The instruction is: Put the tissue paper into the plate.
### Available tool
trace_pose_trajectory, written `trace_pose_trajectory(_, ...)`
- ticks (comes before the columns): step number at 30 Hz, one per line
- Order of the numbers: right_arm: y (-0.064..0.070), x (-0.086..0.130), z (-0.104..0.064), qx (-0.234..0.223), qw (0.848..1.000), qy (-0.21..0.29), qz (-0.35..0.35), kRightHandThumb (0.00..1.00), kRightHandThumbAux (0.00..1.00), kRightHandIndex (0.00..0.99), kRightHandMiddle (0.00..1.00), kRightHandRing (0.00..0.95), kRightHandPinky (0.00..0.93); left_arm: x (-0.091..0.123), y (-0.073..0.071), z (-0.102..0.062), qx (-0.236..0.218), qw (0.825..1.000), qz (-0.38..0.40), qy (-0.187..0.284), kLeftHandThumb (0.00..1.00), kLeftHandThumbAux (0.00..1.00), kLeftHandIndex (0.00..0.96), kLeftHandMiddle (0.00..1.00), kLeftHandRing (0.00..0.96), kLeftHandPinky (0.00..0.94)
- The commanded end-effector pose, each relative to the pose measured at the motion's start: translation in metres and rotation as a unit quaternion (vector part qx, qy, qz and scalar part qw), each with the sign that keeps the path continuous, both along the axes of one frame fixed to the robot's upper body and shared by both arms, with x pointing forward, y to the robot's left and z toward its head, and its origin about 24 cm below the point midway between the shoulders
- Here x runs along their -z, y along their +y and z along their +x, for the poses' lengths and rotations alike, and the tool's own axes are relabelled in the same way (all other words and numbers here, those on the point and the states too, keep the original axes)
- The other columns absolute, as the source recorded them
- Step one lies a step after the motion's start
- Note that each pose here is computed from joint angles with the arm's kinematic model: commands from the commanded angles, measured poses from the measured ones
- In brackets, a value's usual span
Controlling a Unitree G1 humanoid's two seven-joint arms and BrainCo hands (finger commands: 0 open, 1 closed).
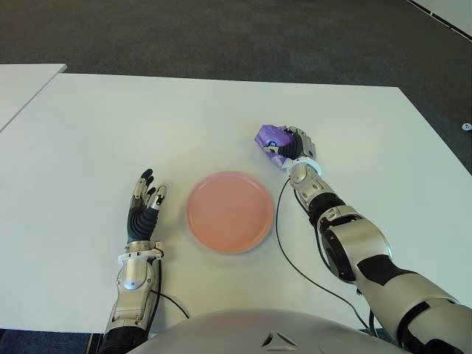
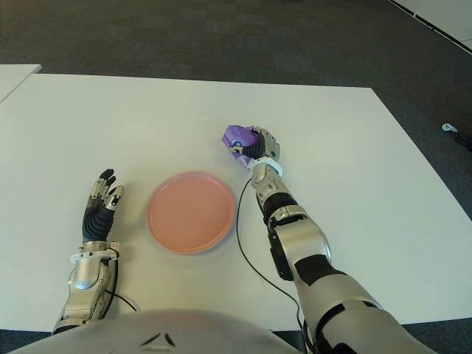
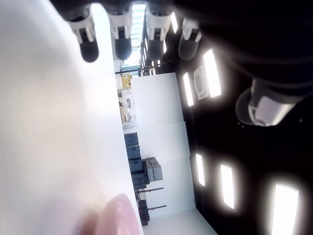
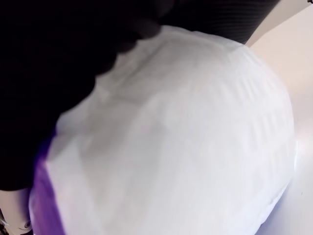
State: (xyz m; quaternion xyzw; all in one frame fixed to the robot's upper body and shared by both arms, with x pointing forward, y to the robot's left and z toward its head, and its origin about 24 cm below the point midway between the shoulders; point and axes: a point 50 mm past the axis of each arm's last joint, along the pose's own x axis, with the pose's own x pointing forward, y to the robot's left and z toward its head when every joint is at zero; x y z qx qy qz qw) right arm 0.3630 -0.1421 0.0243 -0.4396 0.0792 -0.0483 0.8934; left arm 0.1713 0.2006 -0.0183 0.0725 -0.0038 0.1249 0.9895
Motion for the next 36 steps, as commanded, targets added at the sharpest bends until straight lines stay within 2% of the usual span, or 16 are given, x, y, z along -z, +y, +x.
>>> trace_pose_trajectory(1,-0.001,0.108,-0.087,0.018,0.967,0.254,0.029,0.850,0.677,0.399,0.537,0.820,0.837,0.036,0.000,-0.027,-0.009,0.993,-0.016,0.117,0.000,0.382,0.000,0.000,0.000,0.000)
trace_pose_trajectory(7,-0.002,0.107,-0.087,-0.009,0.972,0.234,-0.021,0.851,0.676,0.401,0.534,0.811,0.812,0.036,0.000,-0.027,-0.010,0.993,-0.016,0.118,0.000,0.380,0.000,0.000,0.000,0.000)
trace_pose_trajectory(10,-0.005,0.107,-0.090,-0.044,0.974,0.200,-0.095,0.851,0.676,0.402,0.529,0.801,0.793,0.036,0.000,-0.027,-0.012,0.993,-0.018,0.117,0.000,0.381,0.000,0.000,0.000,0.000)
trace_pose_trajectory(13,-0.007,0.106,-0.092,-0.065,0.973,0.172,-0.140,0.850,0.676,0.402,0.531,0.805,0.815,0.036,-0.001,-0.027,-0.013,0.993,-0.020,0.117,0.000,0.382,0.000,0.000,0.000,0.000)
trace_pose_trajectory(18,-0.011,0.101,-0.093,-0.110,0.960,0.086,-0.243,0.851,0.677,0.402,0.541,0.832,0.851,0.036,-0.002,-0.027,-0.015,0.993,-0.023,0.116,0.000,0.383,0.000,0.000,0.000,0.000)
trace_pose_trajectory(26,-0.019,0.092,-0.087,-0.110,0.950,0.046,-0.288,0.850,0.678,0.401,0.550,0.849,0.857,0.037,-0.003,-0.027,-0.011,0.993,-0.025,0.117,0.000,0.387,0.000,0.000,0.000,0.000)
trace_pose_trajectory(36,-0.022,0.088,-0.083,-0.113,0.945,0.033,-0.307,0.850,0.679,0.401,0.554,0.857,0.859,0.037,-0.005,-0.026,-0.007,0.993,-0.026,0.116,0.000,0.394,0.000,0.000,0.000,0.000)
